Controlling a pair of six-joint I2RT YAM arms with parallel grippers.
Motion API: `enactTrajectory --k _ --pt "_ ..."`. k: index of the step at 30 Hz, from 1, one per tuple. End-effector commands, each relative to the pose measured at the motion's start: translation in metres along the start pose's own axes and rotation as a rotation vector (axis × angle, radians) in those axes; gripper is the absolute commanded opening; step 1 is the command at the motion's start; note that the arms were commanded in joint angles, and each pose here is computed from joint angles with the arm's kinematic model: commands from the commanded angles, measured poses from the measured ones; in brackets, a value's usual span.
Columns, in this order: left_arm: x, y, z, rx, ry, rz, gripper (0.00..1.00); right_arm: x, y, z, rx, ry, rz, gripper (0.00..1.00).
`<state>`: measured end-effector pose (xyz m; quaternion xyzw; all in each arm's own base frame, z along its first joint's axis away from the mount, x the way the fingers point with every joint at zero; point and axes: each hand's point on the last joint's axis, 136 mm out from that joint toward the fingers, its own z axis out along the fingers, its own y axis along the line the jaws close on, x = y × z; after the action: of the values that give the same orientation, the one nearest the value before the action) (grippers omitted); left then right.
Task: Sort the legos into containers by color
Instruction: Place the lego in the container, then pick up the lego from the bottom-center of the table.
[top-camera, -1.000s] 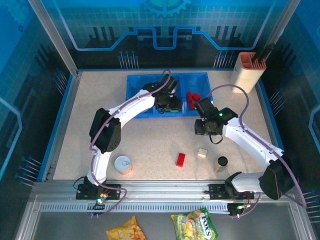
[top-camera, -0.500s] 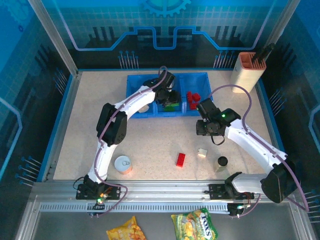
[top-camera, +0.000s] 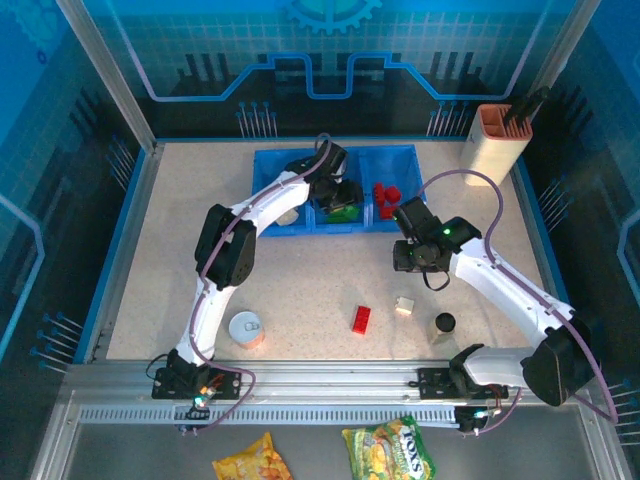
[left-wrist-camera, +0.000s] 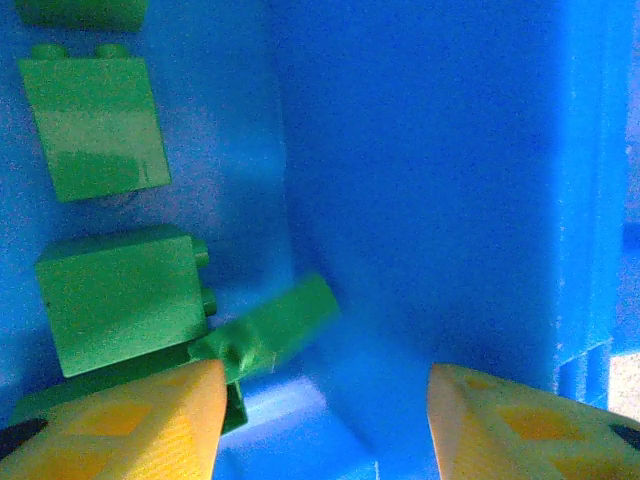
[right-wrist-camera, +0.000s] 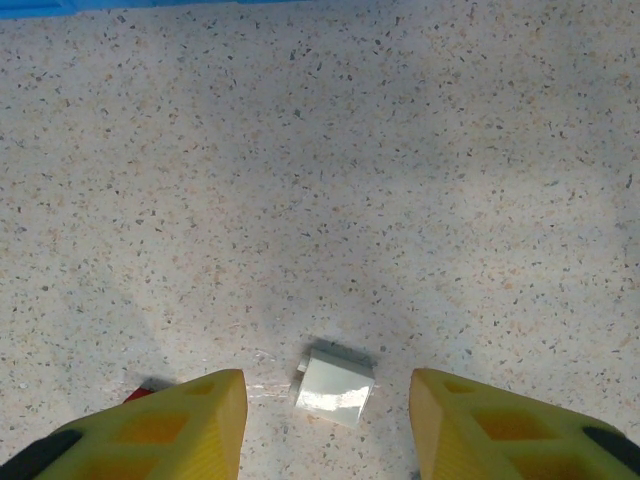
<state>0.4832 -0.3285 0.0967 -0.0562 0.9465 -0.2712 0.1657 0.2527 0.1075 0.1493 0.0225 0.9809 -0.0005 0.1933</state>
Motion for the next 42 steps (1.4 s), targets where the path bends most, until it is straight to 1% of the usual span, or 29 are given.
enactTrajectory --k 1,7,14,18,23,26,34,40,42 --pt "-0.008 -0.012 -0.004 0.05 -0.012 -0.012 0.56 -0.001 -0.005 -0.008 0.004 -0.014 0.024 0.48" --pt "-0.009 -0.017 -0.02 0.062 -0.032 0.004 0.56 0.002 0.005 -0.003 -0.023 0.007 0.016 0.48" --pt "-0.005 -0.022 -0.048 0.07 -0.055 0.036 0.56 0.009 0.028 0.005 -0.059 0.036 -0.019 0.48" --pt "0.001 -0.022 -0.064 0.071 -0.057 0.055 0.55 0.015 0.042 0.011 -0.078 0.062 -0.042 0.48" --pt "0.011 -0.021 -0.082 0.072 -0.057 0.078 0.55 0.028 0.065 0.02 -0.146 0.113 -0.074 0.48" --pt "0.018 -0.017 -0.092 0.067 -0.061 0.09 0.55 0.036 0.073 0.026 -0.148 0.137 -0.076 0.49" --pt "0.036 -0.003 -0.119 0.038 -0.086 0.12 0.55 0.056 0.089 0.041 -0.17 0.189 0.004 0.49" --pt "0.046 0.01 -0.134 0.007 -0.112 0.138 0.56 0.072 0.087 0.053 -0.107 0.213 0.067 0.49" --pt "0.048 0.013 -0.137 0.002 -0.118 0.143 0.56 0.076 0.087 0.056 -0.086 0.223 0.083 0.53"
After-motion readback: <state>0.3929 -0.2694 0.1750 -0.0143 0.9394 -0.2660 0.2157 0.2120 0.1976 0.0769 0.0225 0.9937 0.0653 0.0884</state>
